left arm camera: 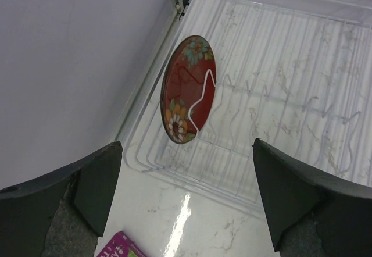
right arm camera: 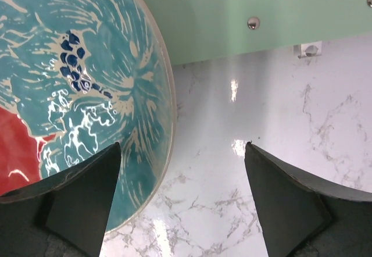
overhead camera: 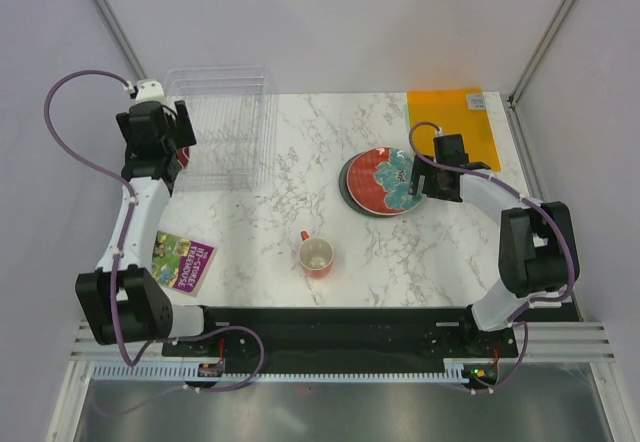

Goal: Unload the plates from the dish rack

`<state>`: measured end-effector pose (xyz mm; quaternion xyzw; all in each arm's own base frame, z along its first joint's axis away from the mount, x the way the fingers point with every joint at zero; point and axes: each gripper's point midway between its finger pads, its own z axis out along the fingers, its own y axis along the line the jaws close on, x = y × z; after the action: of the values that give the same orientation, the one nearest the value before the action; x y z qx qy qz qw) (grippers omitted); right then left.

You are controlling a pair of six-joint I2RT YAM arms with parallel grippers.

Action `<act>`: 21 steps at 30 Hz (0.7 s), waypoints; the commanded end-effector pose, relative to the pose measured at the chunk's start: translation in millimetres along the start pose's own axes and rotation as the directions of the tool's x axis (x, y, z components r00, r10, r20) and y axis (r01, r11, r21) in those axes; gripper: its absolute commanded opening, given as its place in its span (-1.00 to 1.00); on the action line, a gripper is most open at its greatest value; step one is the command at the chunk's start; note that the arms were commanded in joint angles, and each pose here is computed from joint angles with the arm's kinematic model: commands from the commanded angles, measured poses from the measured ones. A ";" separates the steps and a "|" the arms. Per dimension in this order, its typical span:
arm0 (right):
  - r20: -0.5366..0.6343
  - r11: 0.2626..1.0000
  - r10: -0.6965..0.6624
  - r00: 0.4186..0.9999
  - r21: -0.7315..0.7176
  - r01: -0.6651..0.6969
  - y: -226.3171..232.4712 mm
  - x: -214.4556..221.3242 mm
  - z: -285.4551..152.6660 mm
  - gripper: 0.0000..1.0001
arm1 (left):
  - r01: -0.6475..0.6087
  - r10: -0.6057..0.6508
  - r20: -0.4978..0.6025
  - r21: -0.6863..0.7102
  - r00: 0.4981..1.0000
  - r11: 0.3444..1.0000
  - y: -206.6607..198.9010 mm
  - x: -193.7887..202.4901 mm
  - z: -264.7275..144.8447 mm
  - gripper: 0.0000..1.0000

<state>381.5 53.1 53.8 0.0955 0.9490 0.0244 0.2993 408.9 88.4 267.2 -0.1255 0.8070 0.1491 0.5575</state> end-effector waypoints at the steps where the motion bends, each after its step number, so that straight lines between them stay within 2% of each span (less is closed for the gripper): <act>1: 0.043 1.000 -0.015 0.999 -0.007 0.015 -1.7 -9.0 -21.1 0.88 | -0.040 0.043 0.050 -0.058 0.998 0.998 16.3 -23.3 33.5 0.99; 4: 0.072 0.999 -0.005 0.997 -0.038 0.008 3.3 -14.8 -30.0 0.88 | -0.014 0.015 0.010 -0.083 1.000 0.996 27.9 -14.3 59.8 0.96; 7: 0.081 0.997 0.002 0.997 -0.080 0.005 11.4 -17.0 -33.1 0.87 | 0.062 -0.063 -0.021 -0.006 0.998 0.998 20.8 -4.4 87.7 0.87; 8: 0.086 0.996 0.007 0.996 -0.088 0.000 12.9 -18.5 -33.6 0.87 | 0.090 -0.090 -0.013 0.004 0.996 0.996 20.1 -10.4 93.1 0.86; 10: 0.090 0.994 0.010 0.996 -0.106 0.000 17.0 -19.5 -31.9 0.87 | 0.111 -0.111 -0.049 0.005 0.993 0.994 20.3 2.1 107.3 0.86; 14: 0.086 0.992 0.019 0.996 -0.128 -0.008 22.2 -20.3 -26.1 0.87 | 0.167 -0.164 -0.070 0.041 0.984 0.985 17.8 11.6 123.7 0.86; 21: 0.040 0.986 0.025 0.999 -0.164 -0.018 28.8 -8.1 -9.3 0.86 | 0.175 -0.169 -0.100 0.053 0.981 0.983 13.9 26.6 145.1 0.84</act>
<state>384.6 72.3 76.8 0.0803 0.9374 0.0834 0.3286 496.6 154.0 175.9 -0.1755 0.8449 0.0915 0.4970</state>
